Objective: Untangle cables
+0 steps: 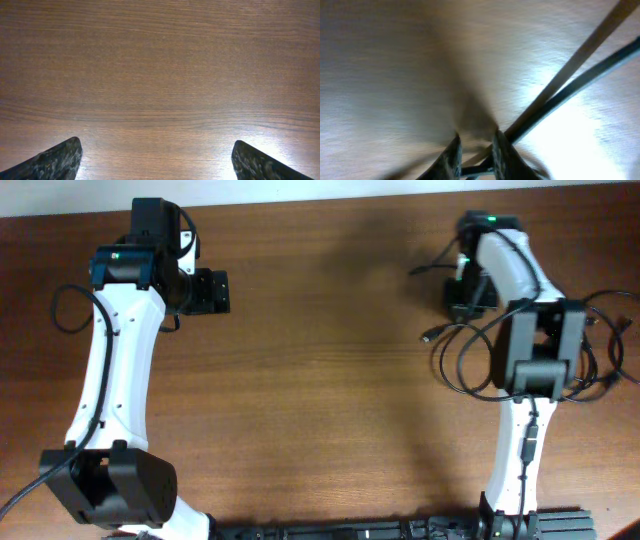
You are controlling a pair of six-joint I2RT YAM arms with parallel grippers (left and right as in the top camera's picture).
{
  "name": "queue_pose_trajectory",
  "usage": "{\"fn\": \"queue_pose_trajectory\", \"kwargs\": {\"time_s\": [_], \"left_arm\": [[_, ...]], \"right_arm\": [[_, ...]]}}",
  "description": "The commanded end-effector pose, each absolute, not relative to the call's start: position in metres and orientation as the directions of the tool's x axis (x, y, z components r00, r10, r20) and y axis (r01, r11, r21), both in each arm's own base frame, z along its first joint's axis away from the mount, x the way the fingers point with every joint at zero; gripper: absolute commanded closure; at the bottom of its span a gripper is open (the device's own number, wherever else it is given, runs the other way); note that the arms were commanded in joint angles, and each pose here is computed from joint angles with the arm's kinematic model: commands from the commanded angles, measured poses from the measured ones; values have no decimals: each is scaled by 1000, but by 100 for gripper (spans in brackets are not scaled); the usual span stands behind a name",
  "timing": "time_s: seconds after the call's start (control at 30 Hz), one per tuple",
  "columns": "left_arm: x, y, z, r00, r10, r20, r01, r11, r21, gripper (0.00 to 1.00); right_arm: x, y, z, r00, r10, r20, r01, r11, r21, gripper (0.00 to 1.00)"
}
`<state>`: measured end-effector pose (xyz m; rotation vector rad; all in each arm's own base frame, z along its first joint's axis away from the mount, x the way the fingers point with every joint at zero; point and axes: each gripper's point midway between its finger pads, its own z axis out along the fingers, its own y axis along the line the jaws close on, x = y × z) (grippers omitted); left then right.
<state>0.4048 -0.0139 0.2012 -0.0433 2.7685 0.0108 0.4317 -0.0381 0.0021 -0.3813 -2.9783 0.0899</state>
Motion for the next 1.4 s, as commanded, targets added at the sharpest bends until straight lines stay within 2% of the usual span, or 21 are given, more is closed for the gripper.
{"fn": "queue_pose_trajectory", "kwargs": {"time_s": [0.0,0.03,0.07,0.13,0.27,0.4,0.53,0.63,0.8,0.9,1.13,1.27,1.37], "left_arm": [[406,-14,200,-932,-41,-360,-40,999,-9,4],[406,-14,200,-932,-41,-360,-40,999,-10,4],[405,-14,200,-932,-41,-359,-40,999,-10,4],[405,-14,200,-933,-41,-359,-40,999,-9,4],[405,-14,200,-932,-41,-359,-40,999,-9,3],[406,-14,200,-932,-41,-360,-40,999,-9,3],[405,-14,200,-932,-41,-359,-40,999,-9,3],[406,-14,200,-932,-41,-360,-40,999,-9,3],[406,-14,200,-931,-41,-362,-40,999,-9,3],[406,-14,200,-931,-41,-362,-40,999,-9,3],[407,-14,200,-931,-41,-364,-40,999,-9,2],[406,-14,200,-931,-41,-363,-40,999,-9,2],[406,-14,200,-931,-41,-363,-40,999,-9,2]], "right_arm": [[411,-43,-6,-899,364,243,384,922,42,46],[412,-30,-3,-886,372,276,421,895,145,16],[415,-21,1,-891,350,290,420,877,233,14],[416,-16,5,-889,344,301,428,857,286,28],[413,-6,9,-885,343,315,430,862,270,29],[414,-17,43,-866,448,221,481,867,127,29],[407,-21,58,-806,555,204,574,817,48,29],[408,-1,58,-830,521,200,538,842,43,29],[408,35,54,-870,466,161,469,883,-26,28],[405,47,50,-850,501,164,502,864,-40,28],[364,45,10,-791,551,268,535,834,-136,28],[355,45,-8,-785,551,284,536,833,-135,28],[360,46,-18,-783,567,256,557,822,-116,35]]}}
